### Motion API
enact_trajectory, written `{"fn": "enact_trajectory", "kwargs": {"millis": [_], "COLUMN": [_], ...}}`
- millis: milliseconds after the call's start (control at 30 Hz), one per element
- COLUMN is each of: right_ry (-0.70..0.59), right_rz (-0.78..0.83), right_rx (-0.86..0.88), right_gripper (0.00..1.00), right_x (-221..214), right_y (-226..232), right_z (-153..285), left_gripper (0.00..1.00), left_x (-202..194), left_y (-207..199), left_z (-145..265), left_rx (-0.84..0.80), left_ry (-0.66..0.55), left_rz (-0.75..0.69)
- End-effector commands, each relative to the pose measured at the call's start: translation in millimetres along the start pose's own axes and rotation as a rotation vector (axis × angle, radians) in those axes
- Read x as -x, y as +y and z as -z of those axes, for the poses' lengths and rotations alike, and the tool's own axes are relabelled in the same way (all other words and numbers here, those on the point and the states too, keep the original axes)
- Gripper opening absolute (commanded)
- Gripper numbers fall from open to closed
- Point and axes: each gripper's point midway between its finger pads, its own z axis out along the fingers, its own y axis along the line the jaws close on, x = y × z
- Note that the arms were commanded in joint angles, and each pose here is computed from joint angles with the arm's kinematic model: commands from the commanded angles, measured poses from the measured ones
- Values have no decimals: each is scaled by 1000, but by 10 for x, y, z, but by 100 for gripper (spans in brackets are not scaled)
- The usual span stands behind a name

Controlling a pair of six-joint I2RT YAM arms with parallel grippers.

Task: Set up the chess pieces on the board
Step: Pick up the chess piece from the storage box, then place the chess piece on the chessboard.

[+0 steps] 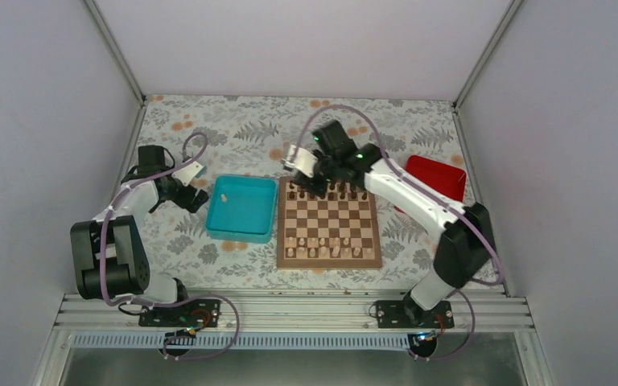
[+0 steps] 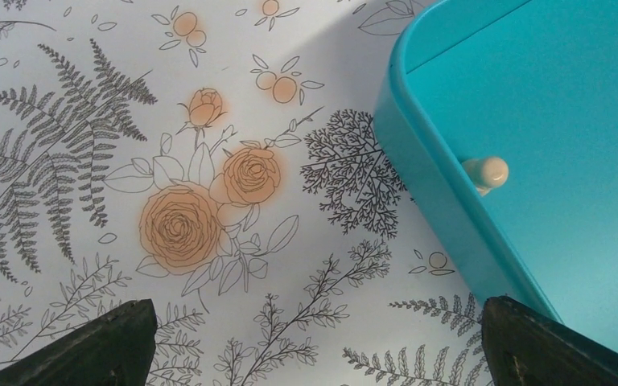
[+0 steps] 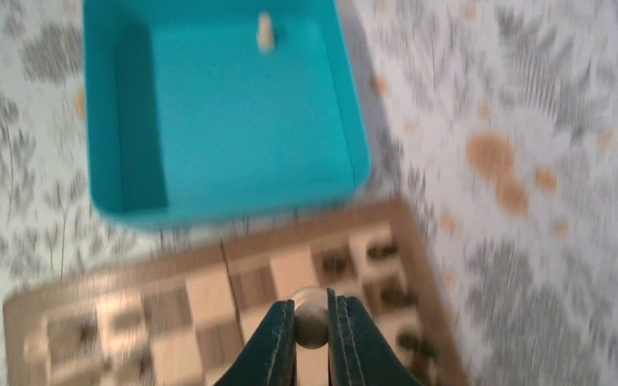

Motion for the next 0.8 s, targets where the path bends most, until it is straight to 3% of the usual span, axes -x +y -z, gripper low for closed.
{"fn": "enact_trajectory", "kwargs": {"millis": [0,333,767], "right_ry": [82,167,246], "right_rz": [-53,-129,-136], "right_rx": [-12,-60,-10], "right_gripper": [5,5,5], "right_x": [-613,-1609,-2247], "right_y": [104,378,748], "right_z": [228,756,593], "left_gripper": [100,100,100], "left_x": [153,270,228], "left_y": [114,222,244], "left_z": [128,259,233], "left_rx": [44,82,106], "left_ry": [-22,-23,-23], "left_rz": [7,30,56]}}
